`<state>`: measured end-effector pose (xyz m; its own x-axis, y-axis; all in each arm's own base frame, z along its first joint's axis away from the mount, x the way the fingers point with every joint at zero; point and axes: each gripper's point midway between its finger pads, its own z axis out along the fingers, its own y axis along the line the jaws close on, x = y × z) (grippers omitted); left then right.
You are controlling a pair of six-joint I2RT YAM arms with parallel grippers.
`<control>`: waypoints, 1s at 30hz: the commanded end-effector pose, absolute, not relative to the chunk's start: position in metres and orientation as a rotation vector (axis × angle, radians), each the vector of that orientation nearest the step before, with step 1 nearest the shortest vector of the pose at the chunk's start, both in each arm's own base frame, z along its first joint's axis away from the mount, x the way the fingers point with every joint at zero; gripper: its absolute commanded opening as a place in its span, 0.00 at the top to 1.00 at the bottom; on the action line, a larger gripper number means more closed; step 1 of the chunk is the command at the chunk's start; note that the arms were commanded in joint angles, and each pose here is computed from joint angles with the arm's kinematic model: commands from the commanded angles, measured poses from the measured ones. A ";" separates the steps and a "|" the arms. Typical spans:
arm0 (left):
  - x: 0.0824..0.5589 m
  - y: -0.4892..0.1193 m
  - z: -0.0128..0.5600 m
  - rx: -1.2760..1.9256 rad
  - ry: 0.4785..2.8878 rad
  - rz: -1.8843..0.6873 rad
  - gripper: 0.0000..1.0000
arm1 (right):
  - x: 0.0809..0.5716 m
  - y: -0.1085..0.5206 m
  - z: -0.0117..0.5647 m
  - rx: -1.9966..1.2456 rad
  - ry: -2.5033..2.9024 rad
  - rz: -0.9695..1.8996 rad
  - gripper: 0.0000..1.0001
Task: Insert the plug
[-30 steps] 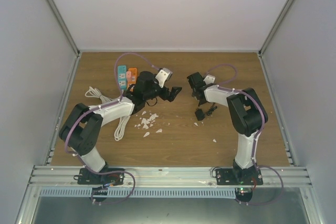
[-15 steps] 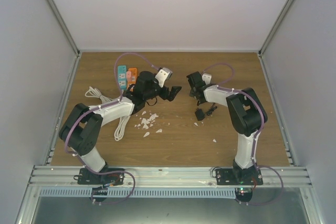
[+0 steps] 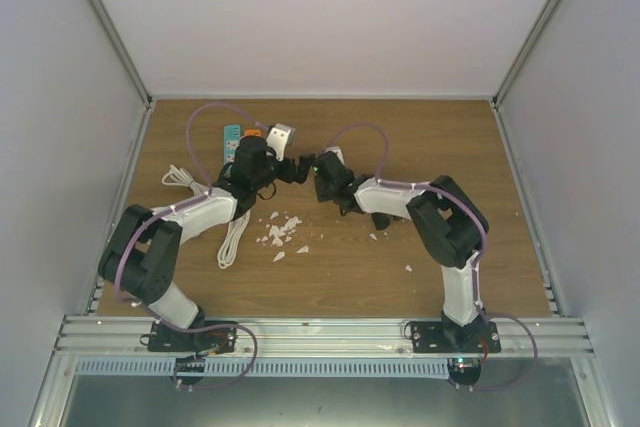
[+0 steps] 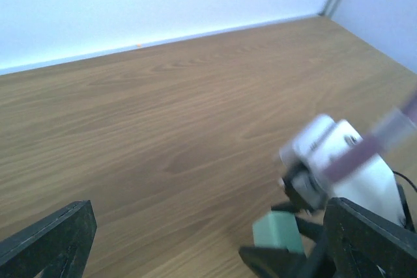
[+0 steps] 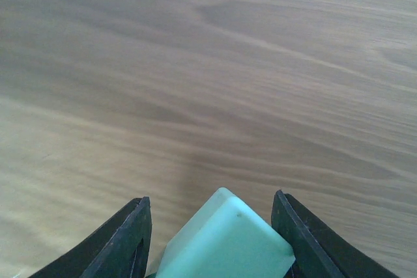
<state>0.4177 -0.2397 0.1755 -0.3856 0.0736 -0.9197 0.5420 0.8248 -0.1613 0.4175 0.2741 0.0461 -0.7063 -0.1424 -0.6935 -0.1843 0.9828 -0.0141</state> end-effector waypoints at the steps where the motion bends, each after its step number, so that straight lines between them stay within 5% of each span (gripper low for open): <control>1: 0.427 -0.210 0.211 0.307 1.810 -0.522 0.01 | 0.414 0.312 0.050 -0.458 2.306 0.133 0.99; 23: 0.441 -0.174 0.201 0.188 1.850 -0.505 0.01 | 0.368 0.376 0.032 -0.974 2.197 0.110 0.98; 25: 0.441 -0.173 0.201 0.186 1.851 -0.507 0.01 | 0.366 0.380 0.031 -0.988 2.199 0.127 0.90; 30: 0.442 -0.171 0.199 0.182 1.856 -0.510 0.01 | 0.364 0.381 0.036 -0.987 2.194 0.143 0.39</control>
